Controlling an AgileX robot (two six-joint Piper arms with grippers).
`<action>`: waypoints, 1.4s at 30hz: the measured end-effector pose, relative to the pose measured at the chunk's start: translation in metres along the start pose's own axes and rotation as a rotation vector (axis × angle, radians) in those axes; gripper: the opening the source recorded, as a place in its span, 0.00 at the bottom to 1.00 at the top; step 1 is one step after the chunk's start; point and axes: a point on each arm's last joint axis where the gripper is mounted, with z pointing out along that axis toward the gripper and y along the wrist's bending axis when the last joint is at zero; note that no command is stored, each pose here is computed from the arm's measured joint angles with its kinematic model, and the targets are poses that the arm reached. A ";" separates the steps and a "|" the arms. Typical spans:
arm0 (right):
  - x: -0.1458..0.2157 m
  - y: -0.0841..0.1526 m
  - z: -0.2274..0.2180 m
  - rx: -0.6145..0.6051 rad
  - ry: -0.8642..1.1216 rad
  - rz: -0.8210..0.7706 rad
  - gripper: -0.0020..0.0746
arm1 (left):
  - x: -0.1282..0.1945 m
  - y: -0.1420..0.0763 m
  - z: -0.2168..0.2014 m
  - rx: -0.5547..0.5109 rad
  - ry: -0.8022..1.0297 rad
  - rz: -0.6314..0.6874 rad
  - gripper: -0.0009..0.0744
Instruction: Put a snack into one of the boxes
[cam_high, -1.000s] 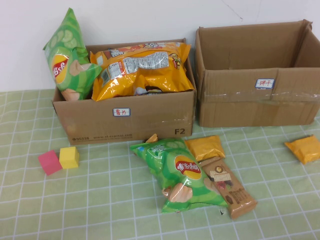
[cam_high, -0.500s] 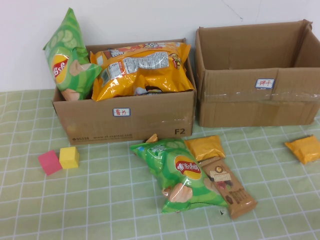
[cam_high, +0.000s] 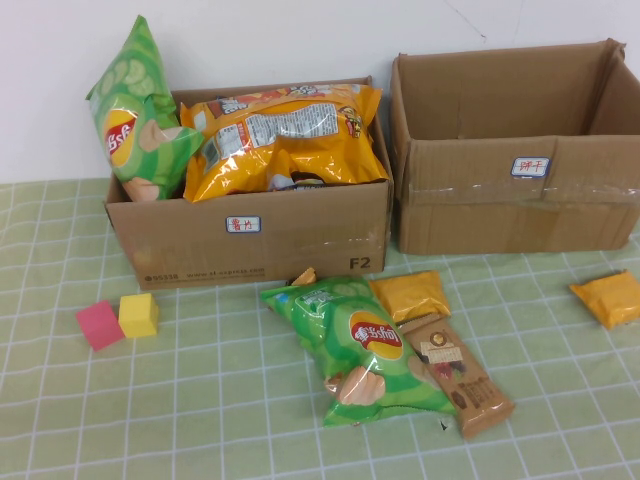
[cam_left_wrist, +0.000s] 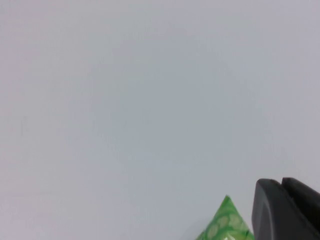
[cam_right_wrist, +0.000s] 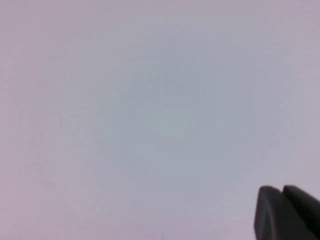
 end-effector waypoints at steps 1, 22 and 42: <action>-0.001 -0.001 0.000 0.012 -0.012 0.020 0.04 | -0.001 0.000 0.000 -0.001 -0.013 -0.005 0.01; -0.014 0.006 0.074 -0.014 0.876 -0.089 0.04 | -0.052 -0.008 0.063 0.092 0.743 0.177 0.01; 0.164 -0.013 0.184 0.011 1.391 -0.087 0.40 | 0.005 -0.007 0.057 0.110 1.060 0.153 0.01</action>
